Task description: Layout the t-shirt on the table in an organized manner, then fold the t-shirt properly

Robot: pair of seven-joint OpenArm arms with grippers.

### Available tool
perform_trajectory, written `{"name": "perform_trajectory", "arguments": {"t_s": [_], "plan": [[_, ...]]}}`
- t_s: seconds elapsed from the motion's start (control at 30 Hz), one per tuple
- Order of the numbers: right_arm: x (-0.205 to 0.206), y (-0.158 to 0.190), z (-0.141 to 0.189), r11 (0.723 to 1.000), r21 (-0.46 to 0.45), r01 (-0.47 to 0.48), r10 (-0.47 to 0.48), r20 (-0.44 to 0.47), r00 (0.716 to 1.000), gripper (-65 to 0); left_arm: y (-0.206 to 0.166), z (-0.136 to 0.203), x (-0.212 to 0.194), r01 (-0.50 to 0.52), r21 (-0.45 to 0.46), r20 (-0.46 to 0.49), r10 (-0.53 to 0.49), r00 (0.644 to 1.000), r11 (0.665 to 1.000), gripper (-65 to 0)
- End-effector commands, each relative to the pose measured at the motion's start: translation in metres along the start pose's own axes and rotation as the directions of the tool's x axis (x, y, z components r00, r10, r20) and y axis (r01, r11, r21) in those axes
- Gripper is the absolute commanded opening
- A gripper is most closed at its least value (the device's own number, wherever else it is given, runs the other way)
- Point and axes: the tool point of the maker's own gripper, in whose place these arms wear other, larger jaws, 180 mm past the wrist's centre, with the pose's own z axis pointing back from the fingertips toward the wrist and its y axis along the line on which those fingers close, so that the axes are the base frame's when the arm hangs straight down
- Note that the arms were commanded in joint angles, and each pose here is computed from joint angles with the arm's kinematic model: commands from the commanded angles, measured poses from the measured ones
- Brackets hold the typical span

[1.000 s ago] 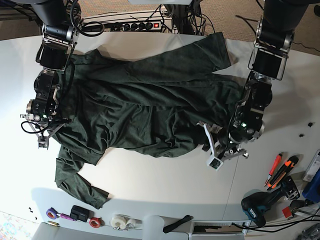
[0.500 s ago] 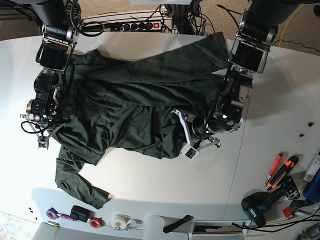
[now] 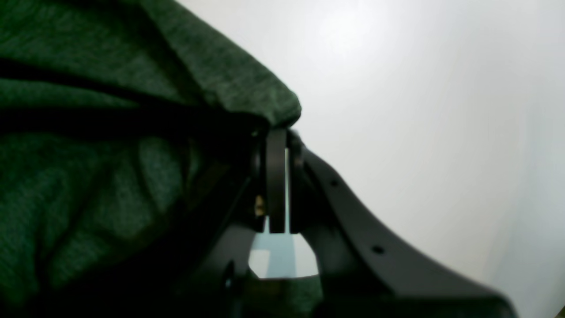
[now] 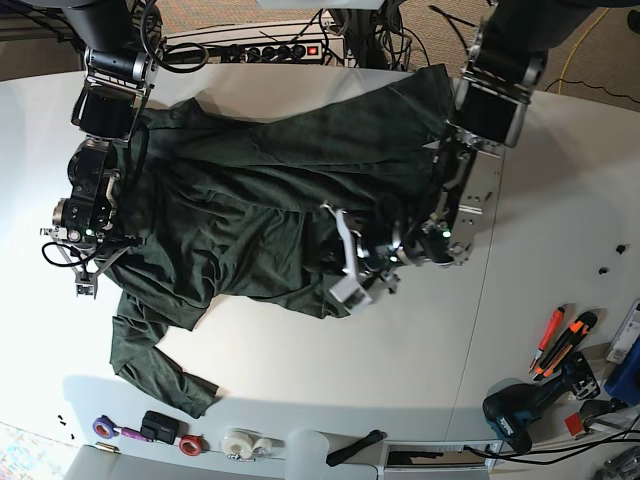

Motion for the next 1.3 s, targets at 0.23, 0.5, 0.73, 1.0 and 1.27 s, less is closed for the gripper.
{"name": "perform_trajectory", "arguments": {"t_s": [0.23,0.5,0.73,1.0,1.27], "plan": [[0.019,-0.014,0.006,1.0,-0.03,0.009,-0.007,0.048,0.999,-65.0,0.014,0.001,0.038,0.013,0.058,0.053,-0.016,0.998,0.998,-46.7],[0.005,-0.012,0.003,1.0,-0.029,-0.004,0.005,0.029,1.0,-65.0,0.089,0.051,0.059,-0.21,0.305,0.197,0.154,0.968,0.929,-36.5],[0.004,-0.009,0.002,1.0,-0.022,-0.004,0.005,0.037,0.999,-65.0,0.091,0.046,0.011,-0.247,0.322,0.085,0.232,0.969,0.914,-36.5],[0.005,-0.004,0.002,1.0,0.003,0.014,-0.014,0.047,0.999,-65.0,0.076,0.016,-0.016,-0.166,0.343,-0.011,0.181,0.983,0.925,-40.2],[0.006,-0.004,0.002,1.0,0.003,0.014,-0.014,0.05,0.999,-65.0,0.067,0.012,0.012,-0.063,0.308,0.021,0.059,0.998,0.949,-65.0]]}}
